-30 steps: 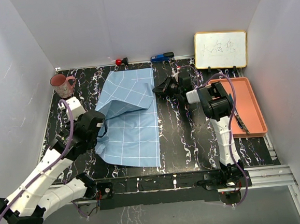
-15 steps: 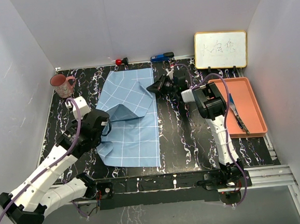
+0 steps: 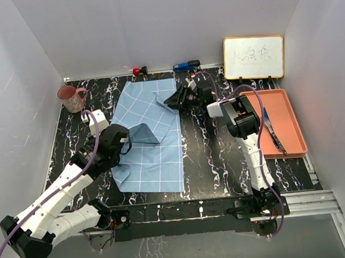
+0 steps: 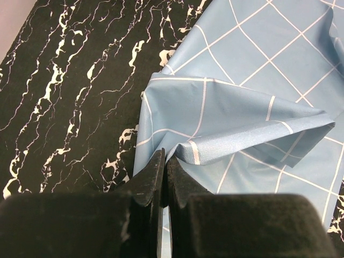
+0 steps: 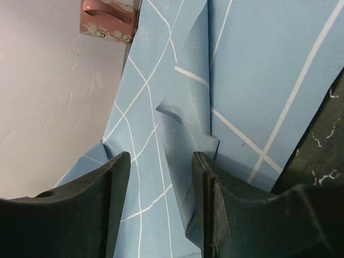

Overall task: Set the dinner table for one person
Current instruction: Pick up the napkin from the center of the board.

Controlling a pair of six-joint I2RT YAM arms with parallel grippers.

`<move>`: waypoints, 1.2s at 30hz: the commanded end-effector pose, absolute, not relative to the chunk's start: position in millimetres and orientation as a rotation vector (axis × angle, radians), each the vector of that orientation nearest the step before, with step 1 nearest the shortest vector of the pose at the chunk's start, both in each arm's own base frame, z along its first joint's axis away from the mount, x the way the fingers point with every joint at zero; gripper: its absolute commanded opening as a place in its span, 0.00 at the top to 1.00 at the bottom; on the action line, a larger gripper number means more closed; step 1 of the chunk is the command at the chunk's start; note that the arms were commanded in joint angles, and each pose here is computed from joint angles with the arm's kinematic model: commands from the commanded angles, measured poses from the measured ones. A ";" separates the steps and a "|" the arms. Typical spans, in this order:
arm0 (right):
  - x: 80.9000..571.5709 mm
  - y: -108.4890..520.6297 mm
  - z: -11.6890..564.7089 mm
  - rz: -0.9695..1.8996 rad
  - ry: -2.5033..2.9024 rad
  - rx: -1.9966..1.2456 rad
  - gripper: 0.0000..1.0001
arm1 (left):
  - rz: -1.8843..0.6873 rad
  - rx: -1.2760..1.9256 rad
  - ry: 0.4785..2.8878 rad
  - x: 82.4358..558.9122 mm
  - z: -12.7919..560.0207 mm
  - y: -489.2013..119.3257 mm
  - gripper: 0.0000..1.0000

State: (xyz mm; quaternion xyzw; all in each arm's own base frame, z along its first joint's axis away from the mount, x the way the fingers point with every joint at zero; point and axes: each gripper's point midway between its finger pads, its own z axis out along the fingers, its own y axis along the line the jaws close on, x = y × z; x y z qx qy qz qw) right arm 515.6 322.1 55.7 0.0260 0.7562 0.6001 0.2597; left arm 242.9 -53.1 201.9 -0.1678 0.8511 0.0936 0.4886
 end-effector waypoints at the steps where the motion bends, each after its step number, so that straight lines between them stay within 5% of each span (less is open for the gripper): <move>1: 507.9 324.0 53.0 1.554 2.108 -0.035 0.51 | 0.237 -0.404 2.068 243.5 201.9 -51.1 1.00; 19: 503.8 277.5 32.5 1.037 2.385 -0.054 0.50 | 0.260 -0.419 2.060 237.4 205.6 -43.0 1.00; 36: 525.6 273.5 85.7 0.976 2.250 -0.040 0.50 | 0.279 -0.427 2.056 236.3 202.8 -39.8 1.00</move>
